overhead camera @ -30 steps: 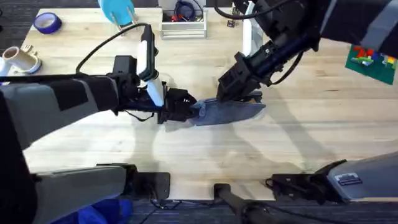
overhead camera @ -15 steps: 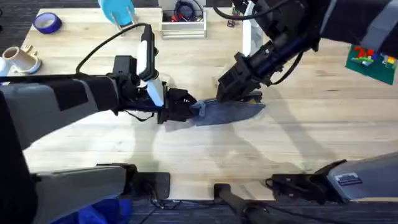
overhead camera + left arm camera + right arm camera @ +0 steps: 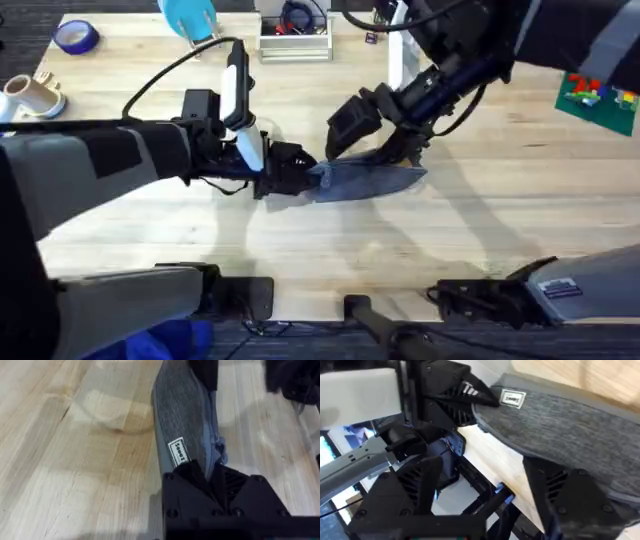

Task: Unzip the bag, pick up the pens from the table one at a time and place them inside, then zip the bag closed.

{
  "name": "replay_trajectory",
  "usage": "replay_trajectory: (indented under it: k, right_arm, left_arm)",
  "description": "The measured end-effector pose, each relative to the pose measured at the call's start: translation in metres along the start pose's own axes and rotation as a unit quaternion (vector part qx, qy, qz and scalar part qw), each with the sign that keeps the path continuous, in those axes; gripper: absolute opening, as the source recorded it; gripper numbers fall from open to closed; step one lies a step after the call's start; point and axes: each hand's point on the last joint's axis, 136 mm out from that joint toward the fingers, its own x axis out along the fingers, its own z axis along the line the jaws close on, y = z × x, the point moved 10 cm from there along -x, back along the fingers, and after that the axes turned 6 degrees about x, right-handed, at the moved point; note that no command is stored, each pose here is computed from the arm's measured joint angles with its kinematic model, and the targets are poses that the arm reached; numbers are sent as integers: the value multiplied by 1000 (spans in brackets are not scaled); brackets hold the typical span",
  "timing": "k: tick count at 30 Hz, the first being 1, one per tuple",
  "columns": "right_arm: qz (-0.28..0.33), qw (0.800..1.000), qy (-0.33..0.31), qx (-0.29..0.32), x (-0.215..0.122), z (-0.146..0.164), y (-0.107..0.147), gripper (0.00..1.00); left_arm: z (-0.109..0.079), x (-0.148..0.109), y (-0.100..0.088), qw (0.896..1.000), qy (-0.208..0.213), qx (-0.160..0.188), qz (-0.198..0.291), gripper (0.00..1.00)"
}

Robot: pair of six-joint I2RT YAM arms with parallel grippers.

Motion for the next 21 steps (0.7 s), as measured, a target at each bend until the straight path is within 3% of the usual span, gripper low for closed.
replay_trajectory:
  k: [21]
  right_arm:
    - [-4,1000,4,-10,-2,2,2,996]
  left_arm:
    - [0,0,0,1000,0,0,0,43]
